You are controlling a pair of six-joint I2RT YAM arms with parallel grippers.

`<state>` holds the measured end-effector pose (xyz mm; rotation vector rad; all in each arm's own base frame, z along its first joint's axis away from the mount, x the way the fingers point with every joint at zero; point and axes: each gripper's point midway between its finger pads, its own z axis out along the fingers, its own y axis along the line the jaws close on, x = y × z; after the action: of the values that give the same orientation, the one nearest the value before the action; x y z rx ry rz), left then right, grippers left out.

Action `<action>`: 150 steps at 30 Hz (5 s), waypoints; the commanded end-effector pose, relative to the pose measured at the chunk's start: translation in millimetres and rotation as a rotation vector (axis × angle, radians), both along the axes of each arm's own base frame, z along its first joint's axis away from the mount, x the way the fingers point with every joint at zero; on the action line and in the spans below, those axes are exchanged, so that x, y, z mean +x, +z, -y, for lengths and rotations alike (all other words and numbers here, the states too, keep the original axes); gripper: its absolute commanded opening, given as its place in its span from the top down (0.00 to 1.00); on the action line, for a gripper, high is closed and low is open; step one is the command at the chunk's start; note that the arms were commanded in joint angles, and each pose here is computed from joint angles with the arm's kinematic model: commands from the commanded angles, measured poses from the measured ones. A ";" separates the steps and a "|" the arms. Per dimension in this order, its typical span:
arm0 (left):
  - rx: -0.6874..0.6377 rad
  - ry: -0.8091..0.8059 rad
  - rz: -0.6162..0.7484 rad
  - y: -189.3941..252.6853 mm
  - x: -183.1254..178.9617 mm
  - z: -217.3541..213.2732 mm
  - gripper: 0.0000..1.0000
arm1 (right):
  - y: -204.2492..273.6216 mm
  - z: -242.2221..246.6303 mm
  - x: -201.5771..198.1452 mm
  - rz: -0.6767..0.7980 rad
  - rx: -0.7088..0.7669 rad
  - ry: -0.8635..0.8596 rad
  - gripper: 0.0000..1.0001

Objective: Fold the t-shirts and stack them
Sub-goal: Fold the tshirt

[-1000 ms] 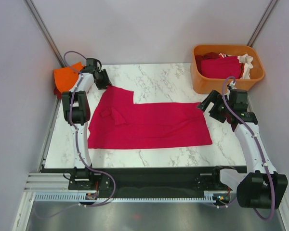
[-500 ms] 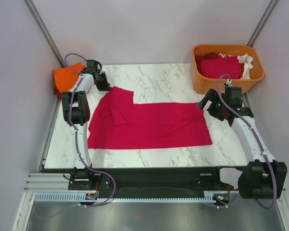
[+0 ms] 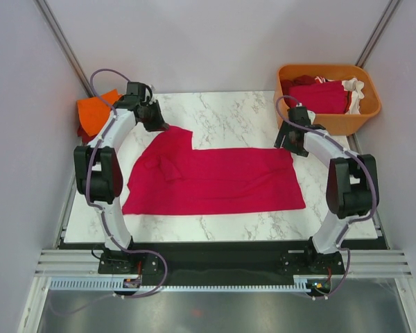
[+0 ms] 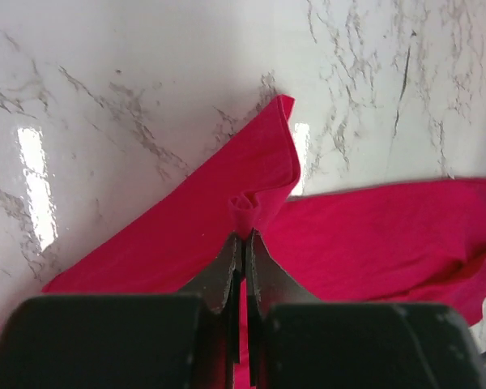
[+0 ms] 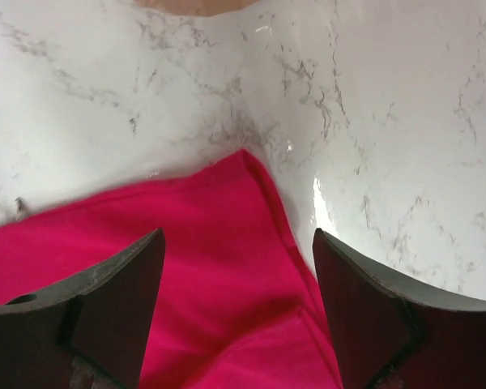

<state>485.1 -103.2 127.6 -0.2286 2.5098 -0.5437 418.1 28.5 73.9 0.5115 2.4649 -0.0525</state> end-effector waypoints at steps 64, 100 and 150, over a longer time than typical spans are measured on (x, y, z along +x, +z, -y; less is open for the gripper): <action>0.025 0.036 0.104 57.4 -54.5 -11.1 0.98 | -6.6 27.8 0.9 -0.015 -0.226 -0.020 1.00; 0.313 0.259 0.115 36.4 -196.0 -86.8 0.98 | 30.9 27.5 -94.2 0.111 -0.104 -0.064 0.94; 0.273 0.310 0.117 29.0 -236.8 -88.4 0.98 | -51.2 -4.0 -159.1 -0.026 0.131 -0.081 1.00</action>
<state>245.2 -15.7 151.3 -0.4241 2.3763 -0.0751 253.3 30.9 20.8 0.6776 2.5033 0.0502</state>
